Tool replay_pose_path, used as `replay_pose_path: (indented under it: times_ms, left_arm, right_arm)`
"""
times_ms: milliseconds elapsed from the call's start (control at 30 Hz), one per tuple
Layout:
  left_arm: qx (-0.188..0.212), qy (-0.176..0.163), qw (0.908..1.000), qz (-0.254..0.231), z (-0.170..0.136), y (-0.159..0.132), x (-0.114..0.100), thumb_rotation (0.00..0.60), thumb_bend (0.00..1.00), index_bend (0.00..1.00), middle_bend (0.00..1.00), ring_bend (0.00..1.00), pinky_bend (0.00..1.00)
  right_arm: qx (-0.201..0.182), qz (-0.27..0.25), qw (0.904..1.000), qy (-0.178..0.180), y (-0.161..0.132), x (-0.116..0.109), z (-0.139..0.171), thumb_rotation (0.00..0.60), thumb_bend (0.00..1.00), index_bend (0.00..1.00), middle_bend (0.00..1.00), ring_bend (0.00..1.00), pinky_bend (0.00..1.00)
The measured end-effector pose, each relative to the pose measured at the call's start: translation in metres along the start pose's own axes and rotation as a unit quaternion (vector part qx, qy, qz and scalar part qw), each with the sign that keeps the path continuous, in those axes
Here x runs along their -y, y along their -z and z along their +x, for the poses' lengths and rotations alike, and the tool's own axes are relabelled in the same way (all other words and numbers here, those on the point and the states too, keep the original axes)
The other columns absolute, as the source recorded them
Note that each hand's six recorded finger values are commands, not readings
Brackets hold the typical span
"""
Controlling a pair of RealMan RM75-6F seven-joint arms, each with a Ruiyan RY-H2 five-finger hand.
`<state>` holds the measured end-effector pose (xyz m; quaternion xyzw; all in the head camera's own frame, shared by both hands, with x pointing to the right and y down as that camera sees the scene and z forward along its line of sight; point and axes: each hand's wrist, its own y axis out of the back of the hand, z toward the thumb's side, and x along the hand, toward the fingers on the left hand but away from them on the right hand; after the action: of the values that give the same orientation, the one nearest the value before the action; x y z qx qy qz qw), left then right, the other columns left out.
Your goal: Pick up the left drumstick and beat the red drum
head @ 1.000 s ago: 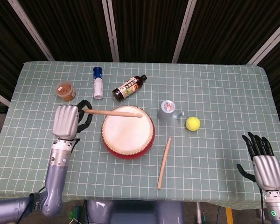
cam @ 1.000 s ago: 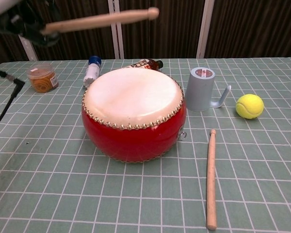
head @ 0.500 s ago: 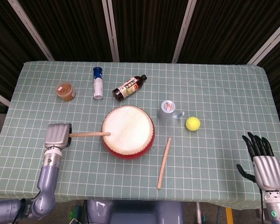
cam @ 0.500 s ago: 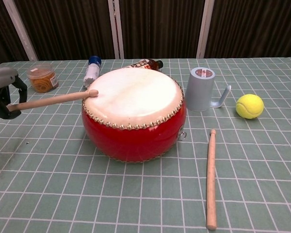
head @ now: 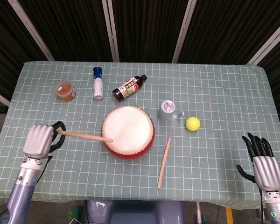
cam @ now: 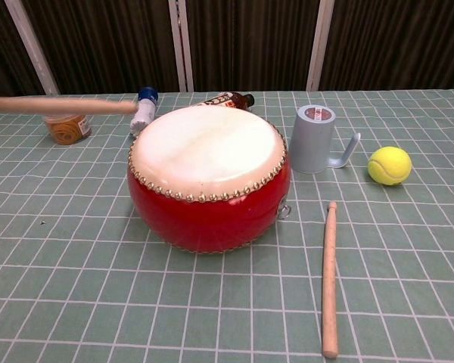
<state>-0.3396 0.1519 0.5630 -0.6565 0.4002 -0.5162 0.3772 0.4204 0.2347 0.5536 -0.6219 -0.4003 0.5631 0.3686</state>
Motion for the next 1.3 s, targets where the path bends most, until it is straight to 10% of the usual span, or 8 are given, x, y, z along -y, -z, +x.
replay_pose_path:
  times_ms: [533,900,1300]
  left_arm:
    - [-0.080,0.099,0.9901,0.059,-0.023,0.074,0.059,0.600,0.45,0.66,0.86,0.80,0.79]
    - [-0.074,0.113,0.9888,0.063,-0.005,0.059,0.083,0.600,0.39,0.63,0.78,0.74,0.77]
    - [-0.067,0.135,0.9848,0.086,-0.008,0.054,0.084,0.600,0.17,0.22,0.24,0.23,0.31]
  right_arm:
    - [0.002,0.004,1.0000,-0.004,0.000,0.002,0.000,0.600,0.32,0.00,0.00,0.00,0.04]
    - [0.003,-0.001,1.0000,-0.006,0.000,0.002,-0.001,0.600,0.32,0.00,0.00,0.00,0.05]
    - [0.001,-0.002,1.0000,-0.006,0.000,0.002,-0.001,0.600,0.32,0.00,0.00,0.00,0.04]
